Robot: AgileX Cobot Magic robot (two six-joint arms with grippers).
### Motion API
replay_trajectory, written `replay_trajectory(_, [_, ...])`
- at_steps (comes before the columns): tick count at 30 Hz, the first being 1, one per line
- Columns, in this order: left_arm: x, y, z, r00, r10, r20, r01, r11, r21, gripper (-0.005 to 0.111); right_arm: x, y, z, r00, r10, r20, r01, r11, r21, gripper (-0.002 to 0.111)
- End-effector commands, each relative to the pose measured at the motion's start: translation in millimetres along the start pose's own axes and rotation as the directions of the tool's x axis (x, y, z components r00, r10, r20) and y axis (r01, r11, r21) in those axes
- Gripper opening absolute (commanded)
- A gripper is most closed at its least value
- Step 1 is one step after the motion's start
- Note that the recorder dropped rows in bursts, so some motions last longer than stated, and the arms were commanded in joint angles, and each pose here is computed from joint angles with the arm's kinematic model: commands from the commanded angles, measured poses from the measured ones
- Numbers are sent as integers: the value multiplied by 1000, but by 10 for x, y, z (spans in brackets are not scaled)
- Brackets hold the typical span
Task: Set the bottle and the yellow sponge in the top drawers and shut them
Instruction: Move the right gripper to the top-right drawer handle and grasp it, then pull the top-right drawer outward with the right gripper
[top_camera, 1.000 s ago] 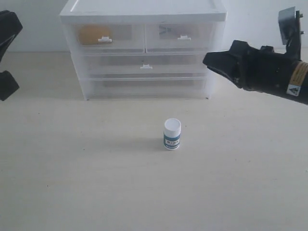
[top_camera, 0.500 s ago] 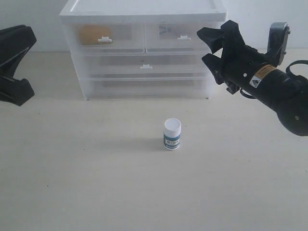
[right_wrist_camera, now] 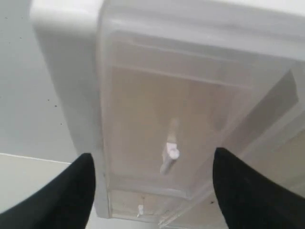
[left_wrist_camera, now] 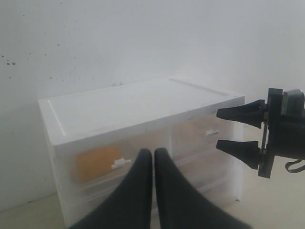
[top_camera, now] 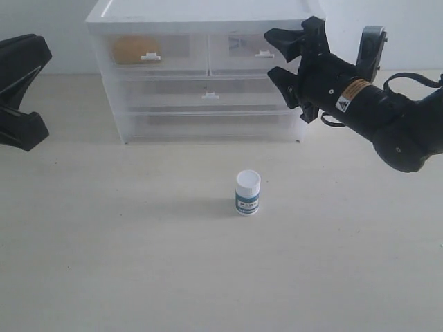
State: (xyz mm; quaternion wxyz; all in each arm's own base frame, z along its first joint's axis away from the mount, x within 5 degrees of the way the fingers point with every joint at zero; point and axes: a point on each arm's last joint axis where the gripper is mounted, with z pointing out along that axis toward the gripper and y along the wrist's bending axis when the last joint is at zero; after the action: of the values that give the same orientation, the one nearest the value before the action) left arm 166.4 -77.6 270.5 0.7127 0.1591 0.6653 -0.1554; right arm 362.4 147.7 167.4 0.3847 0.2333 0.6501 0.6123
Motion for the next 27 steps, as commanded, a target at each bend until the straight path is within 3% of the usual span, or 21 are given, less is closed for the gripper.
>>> replay_trajectory(1, [9,-5,2,1000,-22,2,22,1000,-1,4,7,-58,85,1000,6,-3,-6,1000,-2,66])
replay_trajectory(7, [9,-5,2,1000,-22,2,22,1000,-1,4,-43,-34,183,1000,4,12,-3,1000,-29,66])
replay_trajectory(10, [9,-5,2,1000,-22,2,22,1000,-1,4,-58,-1,212,1000,-5,12,5,999,-43,60])
replay_trajectory(19, [9,-5,2,1000,-22,2,22,1000,-1,4,-55,-34,213,1000,-25,8,25,1000,-6,0])
replay_trajectory(27, [9,-5,2,1000,-9,2,9,1000,-1,4,12,-25,203,993,-96,-65,94,995,-29,0])
